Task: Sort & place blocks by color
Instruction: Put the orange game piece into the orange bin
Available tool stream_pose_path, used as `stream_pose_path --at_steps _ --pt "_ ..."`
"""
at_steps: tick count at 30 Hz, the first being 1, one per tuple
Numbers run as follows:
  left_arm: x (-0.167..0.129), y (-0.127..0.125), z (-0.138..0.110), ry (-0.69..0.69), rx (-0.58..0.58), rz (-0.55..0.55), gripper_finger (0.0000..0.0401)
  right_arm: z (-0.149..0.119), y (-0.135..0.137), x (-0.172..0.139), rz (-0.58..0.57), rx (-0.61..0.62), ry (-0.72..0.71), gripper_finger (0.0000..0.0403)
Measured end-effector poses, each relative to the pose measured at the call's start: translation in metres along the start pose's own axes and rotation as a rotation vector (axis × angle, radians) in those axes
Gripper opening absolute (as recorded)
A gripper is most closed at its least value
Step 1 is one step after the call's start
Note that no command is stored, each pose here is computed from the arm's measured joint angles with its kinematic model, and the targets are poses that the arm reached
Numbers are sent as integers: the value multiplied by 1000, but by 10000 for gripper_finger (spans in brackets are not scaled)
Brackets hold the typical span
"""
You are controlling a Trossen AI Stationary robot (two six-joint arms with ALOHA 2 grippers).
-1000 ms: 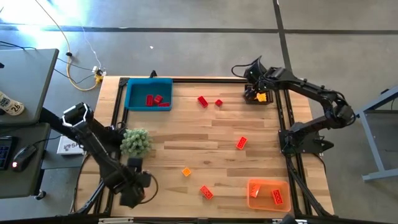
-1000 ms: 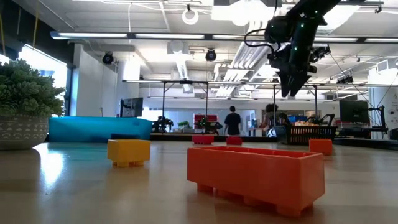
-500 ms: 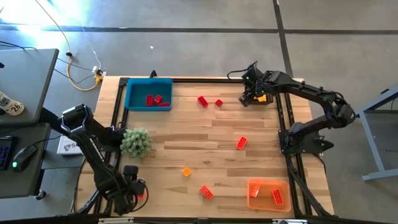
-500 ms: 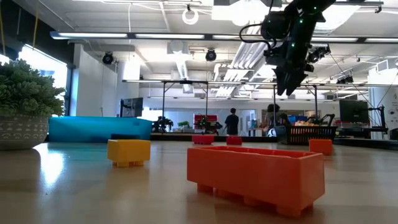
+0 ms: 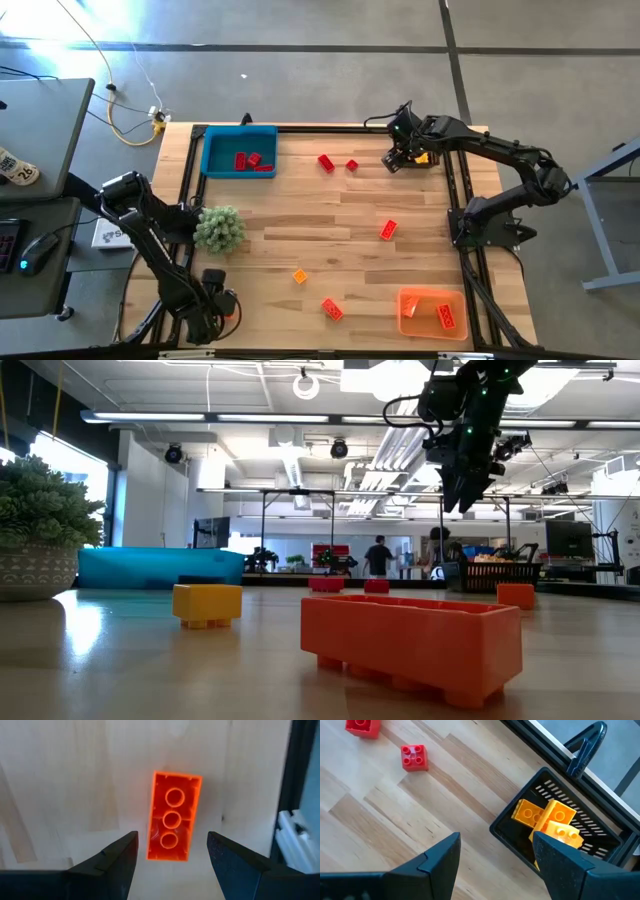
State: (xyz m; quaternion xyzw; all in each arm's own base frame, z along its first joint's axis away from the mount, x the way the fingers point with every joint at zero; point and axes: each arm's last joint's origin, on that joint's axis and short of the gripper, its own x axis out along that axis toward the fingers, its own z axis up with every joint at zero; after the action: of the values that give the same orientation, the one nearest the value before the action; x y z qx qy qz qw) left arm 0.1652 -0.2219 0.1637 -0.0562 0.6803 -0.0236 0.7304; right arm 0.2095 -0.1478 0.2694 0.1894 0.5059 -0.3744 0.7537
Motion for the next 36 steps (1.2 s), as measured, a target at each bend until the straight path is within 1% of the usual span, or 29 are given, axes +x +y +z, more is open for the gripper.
stream_pose_path --at_steps 9,14,18,21,24,26,27,32,36 --pt "17 0 0 39 0 44 227 0 0 0 3 21 1 236" --pt "28 -2 1 58 25 63 227 0 0 0 3 27 1 236" --pt "29 -2 2 53 26 76 223 0 0 0 3 44 2 236" --pt "30 0 3 59 19 79 198 0 0 0 4 44 3 236" --pt "30 0 3 71 18 74 151 0 0 0 17 44 6 236" --pt "29 0 3 76 20 69 115 0 1 0 44 44 12 236" --pt "29 0 3 78 16 66 106 -1 2 0 64 45 17 236" --pt "23 2 8 65 -4 39 106 -1 5 -1 185 46 45 236" --pt "7 5 17 24 -4 10 106 -1 8 -1 256 47 49 236"
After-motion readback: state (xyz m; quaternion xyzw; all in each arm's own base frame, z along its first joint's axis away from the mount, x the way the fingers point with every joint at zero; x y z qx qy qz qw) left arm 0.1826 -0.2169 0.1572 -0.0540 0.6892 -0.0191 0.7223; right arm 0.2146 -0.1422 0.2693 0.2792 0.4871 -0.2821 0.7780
